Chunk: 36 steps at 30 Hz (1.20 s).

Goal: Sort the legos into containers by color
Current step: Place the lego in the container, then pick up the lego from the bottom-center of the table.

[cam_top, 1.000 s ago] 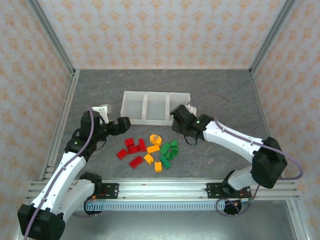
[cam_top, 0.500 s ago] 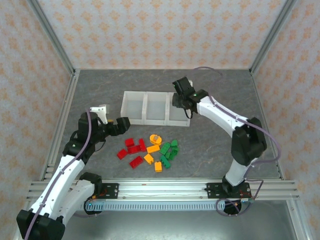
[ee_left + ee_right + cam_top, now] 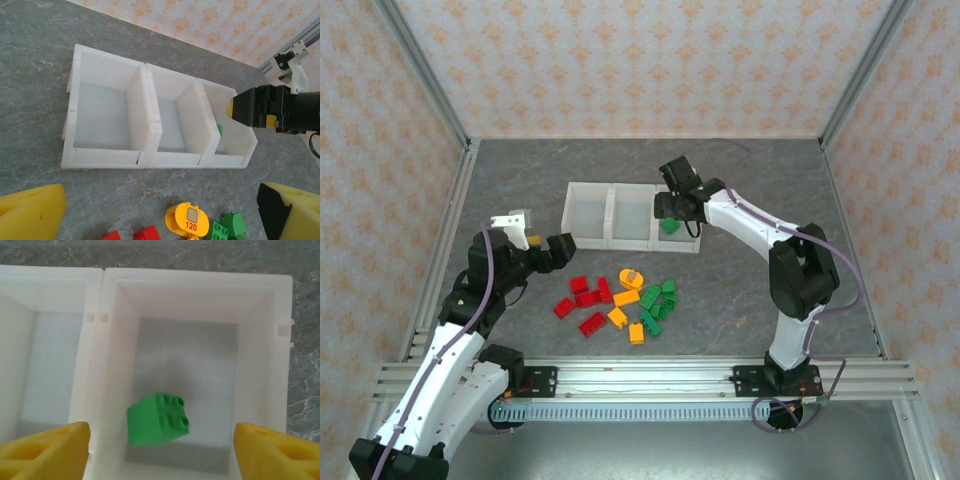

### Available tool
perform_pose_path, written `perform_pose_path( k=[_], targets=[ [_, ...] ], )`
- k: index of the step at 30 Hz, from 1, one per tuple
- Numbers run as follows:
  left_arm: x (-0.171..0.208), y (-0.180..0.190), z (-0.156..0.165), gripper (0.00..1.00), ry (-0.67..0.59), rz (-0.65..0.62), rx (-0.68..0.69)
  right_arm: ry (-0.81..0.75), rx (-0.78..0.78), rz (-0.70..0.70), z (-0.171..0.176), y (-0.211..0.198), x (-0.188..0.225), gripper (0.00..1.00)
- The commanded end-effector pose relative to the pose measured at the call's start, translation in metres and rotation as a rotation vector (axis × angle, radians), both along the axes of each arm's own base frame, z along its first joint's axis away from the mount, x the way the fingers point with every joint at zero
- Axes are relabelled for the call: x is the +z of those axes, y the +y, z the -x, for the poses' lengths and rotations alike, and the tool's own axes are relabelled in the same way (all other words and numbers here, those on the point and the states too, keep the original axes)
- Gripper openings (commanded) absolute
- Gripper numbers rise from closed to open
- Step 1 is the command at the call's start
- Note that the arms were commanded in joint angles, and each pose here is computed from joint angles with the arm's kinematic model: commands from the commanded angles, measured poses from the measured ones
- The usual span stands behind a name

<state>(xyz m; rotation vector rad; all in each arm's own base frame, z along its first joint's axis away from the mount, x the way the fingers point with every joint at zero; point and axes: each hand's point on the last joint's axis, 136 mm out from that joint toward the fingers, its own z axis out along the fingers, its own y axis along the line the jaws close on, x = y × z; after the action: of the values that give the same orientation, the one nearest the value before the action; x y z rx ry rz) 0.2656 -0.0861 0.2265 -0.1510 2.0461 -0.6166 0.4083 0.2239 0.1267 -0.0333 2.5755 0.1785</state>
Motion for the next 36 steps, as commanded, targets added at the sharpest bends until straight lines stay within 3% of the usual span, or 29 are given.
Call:
perform_pose_path(
  k=[1,7,11,17,21,28,36],
  targets=[
    [0.000,0.001,0.000,0.99,-0.003,0.002,0.017,0.006,-0.025,-0.028,0.012,-0.005,0.024,0.77],
    [-0.002,0.001,0.000,0.99,0.004,0.005,0.018,0.059,-0.041,-0.099,0.058,-0.003,0.025,0.84],
    [-0.007,-0.002,-0.002,0.99,0.021,0.003,0.006,0.118,-0.042,-0.119,0.096,-0.003,0.009,1.00],
    [-0.014,-0.007,-0.005,0.99,0.051,0.005,-0.021,0.182,-0.054,-0.140,0.128,-0.001,-0.009,1.00],
    [-0.019,-0.007,-0.007,0.99,0.069,0.000,-0.017,0.235,-0.025,-0.086,0.143,0.000,-0.031,0.93],
    [-0.025,-0.008,-0.010,0.99,0.092,-0.001,-0.020,0.293,0.062,-0.079,0.153,0.022,-0.050,0.90],
    [-0.033,-0.011,-0.012,0.99,0.120,-0.001,-0.029,0.380,0.085,-0.025,0.168,0.028,-0.083,0.80]
  ],
)
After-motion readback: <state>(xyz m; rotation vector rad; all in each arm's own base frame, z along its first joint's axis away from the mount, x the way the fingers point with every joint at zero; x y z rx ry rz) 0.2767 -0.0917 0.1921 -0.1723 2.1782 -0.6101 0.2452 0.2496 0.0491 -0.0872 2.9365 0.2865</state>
